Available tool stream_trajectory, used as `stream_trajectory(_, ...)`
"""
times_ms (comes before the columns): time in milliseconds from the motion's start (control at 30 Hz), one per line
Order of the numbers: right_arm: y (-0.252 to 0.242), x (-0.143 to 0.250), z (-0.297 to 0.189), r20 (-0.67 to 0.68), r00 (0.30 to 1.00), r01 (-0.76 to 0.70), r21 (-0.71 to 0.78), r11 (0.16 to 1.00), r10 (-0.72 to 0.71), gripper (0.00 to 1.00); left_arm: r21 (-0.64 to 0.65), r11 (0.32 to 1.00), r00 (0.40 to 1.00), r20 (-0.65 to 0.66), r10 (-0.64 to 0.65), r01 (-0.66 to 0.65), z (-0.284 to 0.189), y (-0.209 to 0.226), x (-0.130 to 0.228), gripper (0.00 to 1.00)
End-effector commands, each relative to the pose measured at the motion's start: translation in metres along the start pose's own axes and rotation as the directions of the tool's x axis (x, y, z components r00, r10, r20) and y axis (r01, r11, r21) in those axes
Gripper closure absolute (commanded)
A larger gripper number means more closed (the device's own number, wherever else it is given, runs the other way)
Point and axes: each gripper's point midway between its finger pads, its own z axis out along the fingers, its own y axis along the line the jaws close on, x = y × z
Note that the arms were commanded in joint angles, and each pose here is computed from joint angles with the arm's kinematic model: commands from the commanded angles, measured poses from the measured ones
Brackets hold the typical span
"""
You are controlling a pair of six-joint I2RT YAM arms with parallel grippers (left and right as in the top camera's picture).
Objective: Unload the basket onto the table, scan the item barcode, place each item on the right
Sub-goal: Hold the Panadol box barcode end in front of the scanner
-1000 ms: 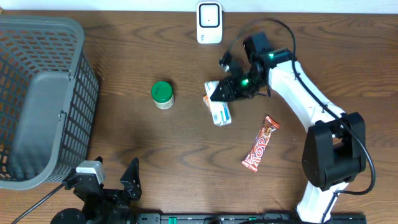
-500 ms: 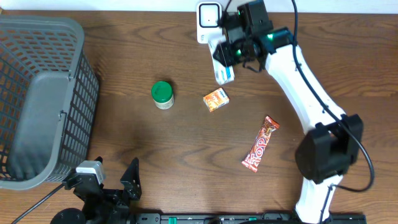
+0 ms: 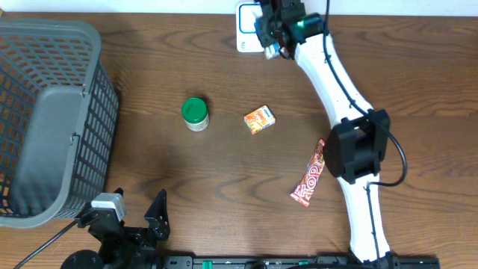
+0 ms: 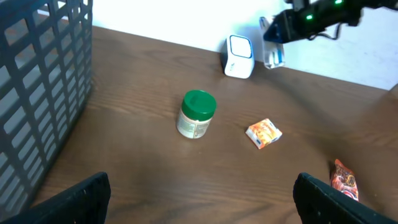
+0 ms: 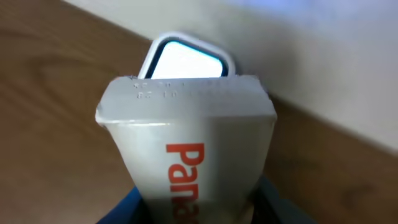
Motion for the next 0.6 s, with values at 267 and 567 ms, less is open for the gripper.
stream_trajectory(267,0.021,-0.058,0.03,0.182,0.902,0.312,0.352,0.882,-0.392,0.82,0.017,1.0,1.0,-0.004,0.004,-0.003,0.0,-0.003,0.001,0.06)
stream_trajectory(567,0.019,-0.054,0.054,0.082,0.773,0.521,0.484,0.703,-0.629,0.82,0.017,1.0,1.0,-0.004,0.004,-0.004,0.0,-0.003,0.001,0.06)
